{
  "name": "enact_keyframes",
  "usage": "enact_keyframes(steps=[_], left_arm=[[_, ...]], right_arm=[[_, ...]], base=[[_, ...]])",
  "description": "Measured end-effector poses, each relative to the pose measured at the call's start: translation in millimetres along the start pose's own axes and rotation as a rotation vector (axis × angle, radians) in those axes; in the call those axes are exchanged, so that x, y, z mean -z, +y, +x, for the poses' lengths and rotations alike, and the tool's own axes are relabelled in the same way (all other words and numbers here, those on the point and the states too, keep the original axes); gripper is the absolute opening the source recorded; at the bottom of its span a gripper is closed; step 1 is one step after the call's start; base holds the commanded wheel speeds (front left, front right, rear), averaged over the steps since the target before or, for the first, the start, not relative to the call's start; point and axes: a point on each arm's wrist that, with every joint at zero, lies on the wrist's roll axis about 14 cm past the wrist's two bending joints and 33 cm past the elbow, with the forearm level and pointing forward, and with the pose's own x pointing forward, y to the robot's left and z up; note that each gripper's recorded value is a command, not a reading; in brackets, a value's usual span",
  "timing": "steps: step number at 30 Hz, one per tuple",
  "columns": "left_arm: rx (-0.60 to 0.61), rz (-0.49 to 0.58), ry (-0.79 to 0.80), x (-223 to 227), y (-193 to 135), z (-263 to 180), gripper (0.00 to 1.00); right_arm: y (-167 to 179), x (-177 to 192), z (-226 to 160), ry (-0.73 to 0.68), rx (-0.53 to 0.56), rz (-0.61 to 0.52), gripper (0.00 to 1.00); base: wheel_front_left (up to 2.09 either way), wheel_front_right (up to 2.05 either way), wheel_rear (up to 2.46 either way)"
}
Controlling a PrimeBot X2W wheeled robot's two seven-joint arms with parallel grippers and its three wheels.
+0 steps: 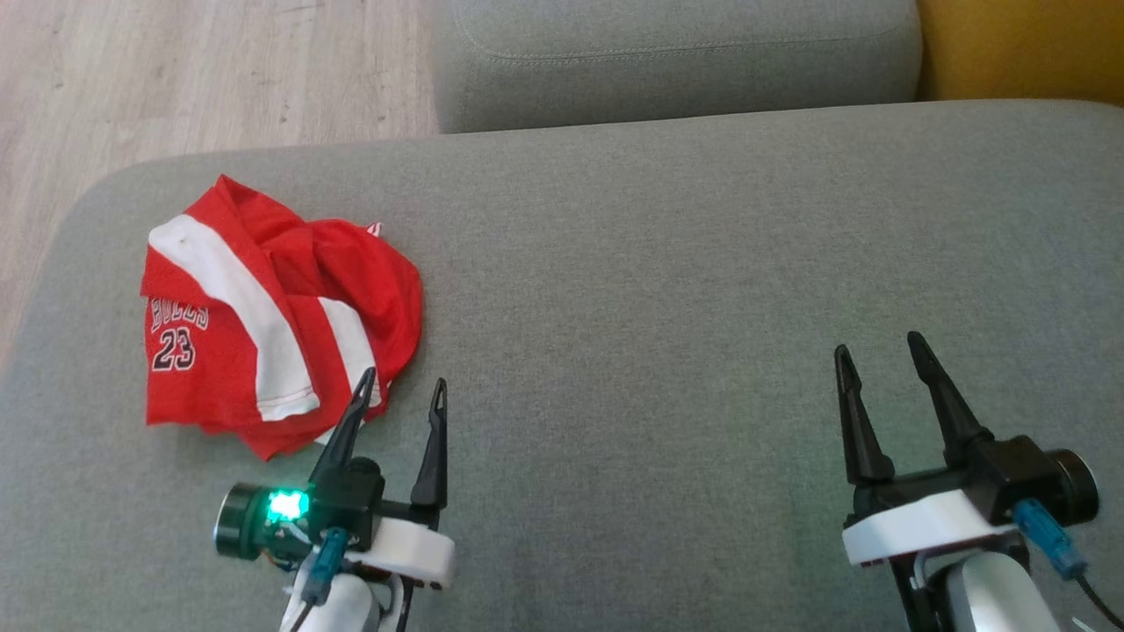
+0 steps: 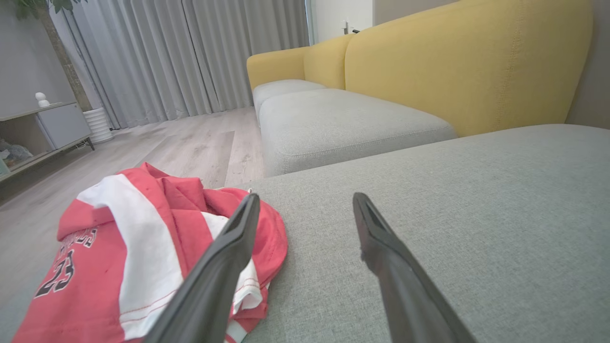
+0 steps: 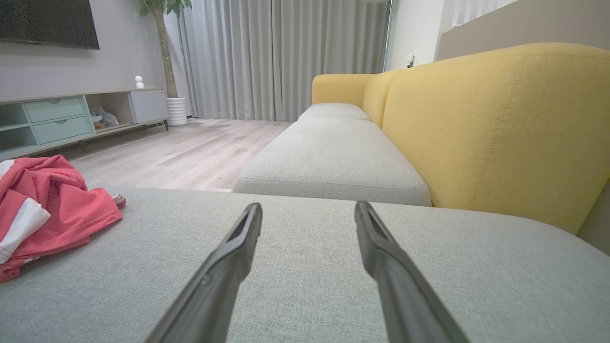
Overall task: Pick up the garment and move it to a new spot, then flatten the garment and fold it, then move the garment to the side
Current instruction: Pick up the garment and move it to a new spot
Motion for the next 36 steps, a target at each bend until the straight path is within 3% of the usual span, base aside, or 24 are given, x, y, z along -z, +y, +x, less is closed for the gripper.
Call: enact_keyframes(steps=[9,36], left_arm=[[-0.071,-0.003,-0.001,0,23,-5,1.0],[-0.4,-0.016,0.019,9,110,-86,1.0]], right_arm=[[14,2,9,0.003,-0.041,0.037,1.0],[129,-6,36,-0.019,-0.386,0.083,1.0]], base=[[0.0,0.0,0.0],[0.0,0.0,0.0]])
